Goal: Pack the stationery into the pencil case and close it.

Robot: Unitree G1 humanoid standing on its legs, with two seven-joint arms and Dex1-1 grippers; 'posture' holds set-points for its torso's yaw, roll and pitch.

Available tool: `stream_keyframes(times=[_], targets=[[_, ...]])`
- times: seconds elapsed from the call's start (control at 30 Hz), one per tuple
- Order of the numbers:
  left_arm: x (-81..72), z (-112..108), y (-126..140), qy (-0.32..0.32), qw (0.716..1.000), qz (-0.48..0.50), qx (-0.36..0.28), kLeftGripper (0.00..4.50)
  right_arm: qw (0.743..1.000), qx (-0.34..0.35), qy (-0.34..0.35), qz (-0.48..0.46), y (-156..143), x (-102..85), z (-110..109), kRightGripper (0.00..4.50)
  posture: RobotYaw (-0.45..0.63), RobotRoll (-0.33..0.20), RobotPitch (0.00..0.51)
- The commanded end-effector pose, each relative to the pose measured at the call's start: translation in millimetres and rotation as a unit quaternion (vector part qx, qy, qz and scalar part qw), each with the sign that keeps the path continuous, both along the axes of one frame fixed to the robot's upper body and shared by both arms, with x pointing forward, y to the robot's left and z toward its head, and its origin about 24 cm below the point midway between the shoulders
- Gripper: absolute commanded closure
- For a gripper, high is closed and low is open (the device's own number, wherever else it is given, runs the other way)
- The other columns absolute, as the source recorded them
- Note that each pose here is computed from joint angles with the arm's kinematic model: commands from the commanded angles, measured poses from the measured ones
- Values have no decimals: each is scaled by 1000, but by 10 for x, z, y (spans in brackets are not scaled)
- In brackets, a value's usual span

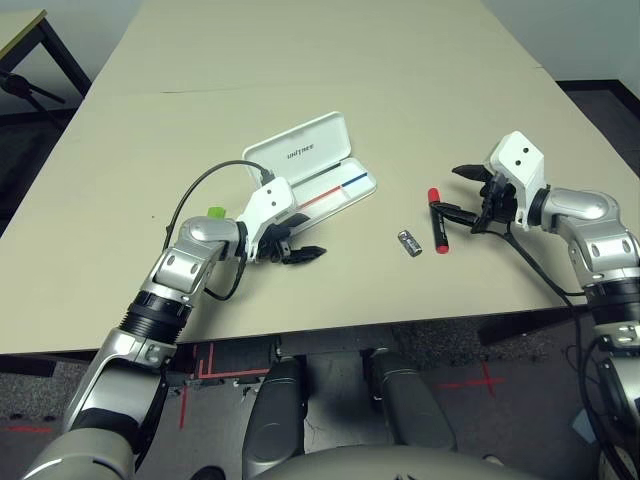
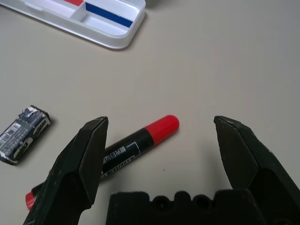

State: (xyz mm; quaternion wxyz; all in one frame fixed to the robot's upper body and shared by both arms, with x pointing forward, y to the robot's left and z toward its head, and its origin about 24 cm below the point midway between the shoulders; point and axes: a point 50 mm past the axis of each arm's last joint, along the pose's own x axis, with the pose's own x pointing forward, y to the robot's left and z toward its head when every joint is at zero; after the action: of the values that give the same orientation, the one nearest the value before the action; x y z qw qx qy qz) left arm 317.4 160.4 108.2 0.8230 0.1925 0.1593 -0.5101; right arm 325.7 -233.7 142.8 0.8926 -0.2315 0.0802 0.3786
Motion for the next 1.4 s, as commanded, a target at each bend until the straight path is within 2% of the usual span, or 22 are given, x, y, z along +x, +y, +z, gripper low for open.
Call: stream_keyframes(times=[0.03,0.1,0.13,0.37,0.7,1.03,1.4], targets=[[-33,-115,-4,28,999,-19,18,3714,1000,1,-9,-5,-25,-29,44,0,-107,0,162],[-29,-111,15,28,999,-20,22,4468,1000,2,-10,-6,-22,-32,42,0,-107,0,162],[-28,-108,33,28,999,-21,25,4490,1000,2,-10,-6,-19,-34,41,0,-107,0,162],[-17,-34,133,7,998,-39,38,4490,1000,2,-12,-3,12,-23,21,0,-108,0,160],[-138,136,286,-38,994,-101,27,4490,1000,-3,-11,2,30,-1,-4,0,-92,0,155],[-385,81,297,-48,983,-175,22,4490,1000,-8,-10,4,31,30,-21,0,-75,0,161],[-363,21,318,-57,985,-158,42,4490,1000,-12,-12,10,56,53,-31,0,-65,0,167]])
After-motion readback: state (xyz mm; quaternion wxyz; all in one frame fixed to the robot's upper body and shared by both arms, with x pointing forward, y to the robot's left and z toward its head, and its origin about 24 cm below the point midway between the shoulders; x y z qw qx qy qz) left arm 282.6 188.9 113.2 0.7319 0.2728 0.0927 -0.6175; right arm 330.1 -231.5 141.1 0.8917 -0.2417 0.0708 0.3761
